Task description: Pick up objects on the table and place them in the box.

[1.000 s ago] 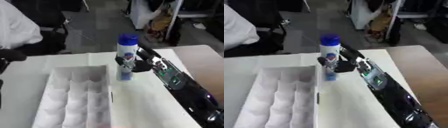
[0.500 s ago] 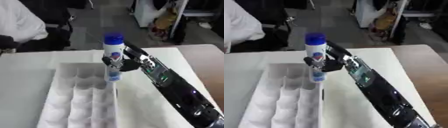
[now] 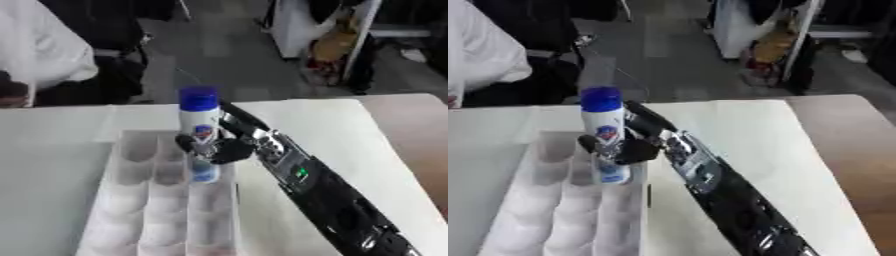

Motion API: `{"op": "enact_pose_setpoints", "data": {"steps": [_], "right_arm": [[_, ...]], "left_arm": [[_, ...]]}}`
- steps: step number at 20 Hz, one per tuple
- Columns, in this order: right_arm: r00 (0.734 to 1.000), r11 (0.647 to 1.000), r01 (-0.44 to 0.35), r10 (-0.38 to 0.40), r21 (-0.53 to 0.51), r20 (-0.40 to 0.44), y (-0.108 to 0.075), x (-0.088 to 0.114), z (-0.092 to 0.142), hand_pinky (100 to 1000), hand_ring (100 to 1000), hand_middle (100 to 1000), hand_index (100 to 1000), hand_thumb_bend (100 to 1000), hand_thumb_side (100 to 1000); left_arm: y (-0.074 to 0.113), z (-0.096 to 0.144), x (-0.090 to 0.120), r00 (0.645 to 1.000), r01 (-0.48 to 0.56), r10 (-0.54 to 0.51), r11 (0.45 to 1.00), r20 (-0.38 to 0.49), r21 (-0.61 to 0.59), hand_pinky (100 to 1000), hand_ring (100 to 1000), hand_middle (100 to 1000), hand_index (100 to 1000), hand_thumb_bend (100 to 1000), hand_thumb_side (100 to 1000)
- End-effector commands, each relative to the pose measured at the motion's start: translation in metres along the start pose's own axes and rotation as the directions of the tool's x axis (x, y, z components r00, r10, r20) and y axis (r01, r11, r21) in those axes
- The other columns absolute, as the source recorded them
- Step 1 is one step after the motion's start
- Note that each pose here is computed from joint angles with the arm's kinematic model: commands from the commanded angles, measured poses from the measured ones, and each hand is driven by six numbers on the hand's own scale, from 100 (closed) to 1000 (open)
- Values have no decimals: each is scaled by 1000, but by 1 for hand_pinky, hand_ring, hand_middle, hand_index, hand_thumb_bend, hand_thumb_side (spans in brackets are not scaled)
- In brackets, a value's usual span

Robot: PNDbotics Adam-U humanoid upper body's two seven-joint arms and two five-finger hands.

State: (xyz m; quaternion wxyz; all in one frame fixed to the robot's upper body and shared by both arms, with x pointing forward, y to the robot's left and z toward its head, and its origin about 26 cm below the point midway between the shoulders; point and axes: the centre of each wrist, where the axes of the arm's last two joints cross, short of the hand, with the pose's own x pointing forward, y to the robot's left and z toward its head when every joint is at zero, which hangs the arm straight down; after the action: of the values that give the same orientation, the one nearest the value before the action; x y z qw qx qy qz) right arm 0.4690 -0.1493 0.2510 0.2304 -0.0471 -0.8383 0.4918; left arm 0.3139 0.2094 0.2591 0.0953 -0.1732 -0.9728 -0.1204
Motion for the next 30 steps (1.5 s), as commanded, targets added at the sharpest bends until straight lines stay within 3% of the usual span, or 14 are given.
{"op": "enact_pose_setpoints", "data": {"steps": [1, 3, 4, 5, 6, 7, 8, 9, 10, 14, 15, 20, 24, 30], "right_arm": [[993, 993, -115, 115, -40, 8, -4, 10, -8, 100, 100, 113, 429, 100, 617], [983, 980, -182, 181, -82, -9, 0, 11, -9, 100, 187, 242, 482, 100, 695], [979, 974, -205, 204, -96, -18, 4, 11, -9, 100, 371, 423, 567, 100, 733], [974, 969, -225, 224, -103, -26, 8, 11, -9, 100, 417, 467, 595, 100, 749], [970, 965, -241, 239, -100, -34, 12, 10, -9, 245, 558, 594, 686, 100, 835], [966, 961, -258, 255, -95, -42, 15, 9, -9, 245, 558, 594, 686, 100, 835], [961, 958, -275, 271, -85, -51, 18, 8, -9, 582, 736, 747, 784, 100, 935], [956, 954, -291, 287, -76, -57, 21, 8, -9, 560, 723, 737, 776, 100, 930], [953, 951, -302, 298, -71, -61, 23, 8, -9, 720, 830, 827, 854, 119, 976], [943, 943, -329, 324, -59, -83, 26, 6, -9, 854, 935, 920, 943, 192, 1000], [940, 940, -335, 330, -60, -88, 26, 6, -9, 838, 921, 910, 936, 177, 1000], [927, 926, -370, 362, -76, -104, 26, 6, -9, 964, 1000, 996, 1000, 271, 1000], [916, 915, -395, 385, -84, -116, 27, 6, -9, 984, 1000, 1000, 1000, 435, 905], [900, 900, -426, 412, -89, -139, 30, 6, -8, 983, 1000, 1000, 1000, 459, 882]], "left_arm": [[-1, -8, 5, 999, 3, -2, 1000, 36, -14, 722, 686, 862, 961, 487, 988], [0, -7, 5, 999, 5, -4, 1000, 37, -15, 722, 685, 862, 961, 486, 988], [0, -7, 5, 999, 6, -5, 1000, 37, -16, 721, 685, 862, 961, 486, 989], [0, -7, 5, 999, 6, -6, 1000, 37, -16, 721, 685, 862, 961, 486, 989], [0, -7, 5, 999, 7, -6, 1000, 37, -17, 721, 684, 862, 961, 486, 989], [0, -7, 5, 999, 7, -7, 1000, 38, -17, 721, 684, 862, 961, 486, 989], [0, -7, 5, 999, 7, -7, 1000, 38, -17, 721, 684, 861, 961, 487, 989], [0, -7, 5, 999, 7, -7, 1000, 39, -17, 721, 684, 861, 961, 487, 989], [0, -7, 5, 999, 7, -7, 1000, 40, -17, 721, 684, 861, 961, 487, 989], [0, -8, 5, 999, 7, -6, 1000, 40, -17, 721, 684, 861, 961, 488, 989], [0, -8, 5, 999, 7, -7, 1000, 40, -17, 721, 684, 861, 961, 488, 990], [0, -8, 5, 999, 8, -8, 1000, 41, -17, 721, 684, 861, 961, 489, 989], [0, -8, 5, 999, 9, -8, 1000, 41, -17, 721, 684, 860, 961, 489, 990], [0, -8, 5, 999, 10, -10, 1000, 41, -16, 721, 683, 860, 961, 490, 991]]}}
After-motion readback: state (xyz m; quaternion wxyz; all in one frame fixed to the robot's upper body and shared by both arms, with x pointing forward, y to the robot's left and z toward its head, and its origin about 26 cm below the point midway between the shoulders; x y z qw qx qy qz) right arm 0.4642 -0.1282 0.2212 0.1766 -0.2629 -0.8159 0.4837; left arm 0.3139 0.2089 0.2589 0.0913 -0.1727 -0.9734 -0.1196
